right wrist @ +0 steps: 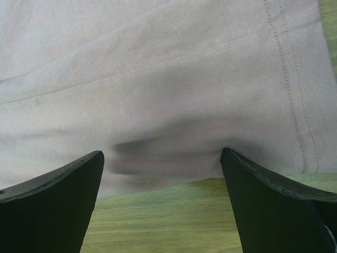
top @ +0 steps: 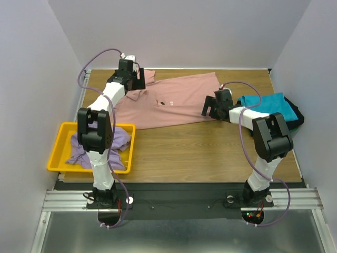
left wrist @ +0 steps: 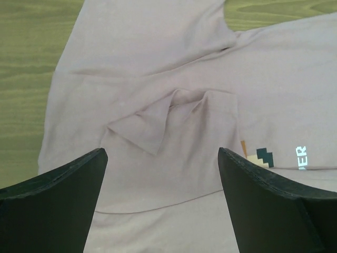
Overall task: Fold and stack the t-shirts
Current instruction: Fold the tshirt
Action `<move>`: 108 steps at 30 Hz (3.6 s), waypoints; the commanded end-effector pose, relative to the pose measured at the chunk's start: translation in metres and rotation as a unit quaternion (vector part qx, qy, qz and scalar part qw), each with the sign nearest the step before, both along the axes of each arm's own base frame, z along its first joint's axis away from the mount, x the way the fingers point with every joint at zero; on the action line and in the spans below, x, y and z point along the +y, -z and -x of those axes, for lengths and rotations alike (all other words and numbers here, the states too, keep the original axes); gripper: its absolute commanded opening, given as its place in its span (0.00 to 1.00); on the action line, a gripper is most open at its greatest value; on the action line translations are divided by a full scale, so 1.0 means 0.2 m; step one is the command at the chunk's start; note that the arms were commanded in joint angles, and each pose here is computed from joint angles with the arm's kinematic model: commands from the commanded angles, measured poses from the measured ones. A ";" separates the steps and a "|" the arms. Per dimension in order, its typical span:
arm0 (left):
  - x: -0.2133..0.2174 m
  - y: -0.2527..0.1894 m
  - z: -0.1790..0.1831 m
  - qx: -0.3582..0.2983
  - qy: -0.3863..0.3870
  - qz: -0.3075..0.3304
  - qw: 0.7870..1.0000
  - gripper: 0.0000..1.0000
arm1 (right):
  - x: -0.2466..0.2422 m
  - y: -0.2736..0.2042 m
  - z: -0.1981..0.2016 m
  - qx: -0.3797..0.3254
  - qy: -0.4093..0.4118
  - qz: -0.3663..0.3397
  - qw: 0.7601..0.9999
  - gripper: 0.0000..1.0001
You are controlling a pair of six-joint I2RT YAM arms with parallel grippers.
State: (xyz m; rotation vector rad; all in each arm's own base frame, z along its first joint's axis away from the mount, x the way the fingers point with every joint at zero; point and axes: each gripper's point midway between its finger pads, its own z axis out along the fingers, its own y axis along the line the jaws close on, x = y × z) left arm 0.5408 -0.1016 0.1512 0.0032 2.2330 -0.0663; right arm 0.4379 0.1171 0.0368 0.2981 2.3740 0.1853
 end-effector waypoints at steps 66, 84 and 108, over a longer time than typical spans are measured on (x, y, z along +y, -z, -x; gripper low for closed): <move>0.25 0.01 -0.28 0.021 -0.081 0.192 0.978 0.98 | -0.10 0.10 0.12 0.050 0.015 0.035 0.998 1.00; 0.29 0.41 0.26 0.095 -0.154 0.133 0.975 0.98 | -0.10 -0.20 -0.18 -0.031 0.021 0.037 0.999 1.00; 0.64 0.73 0.61 0.188 -0.282 0.120 0.933 0.98 | -0.38 0.17 -0.19 0.069 0.111 0.013 0.991 1.00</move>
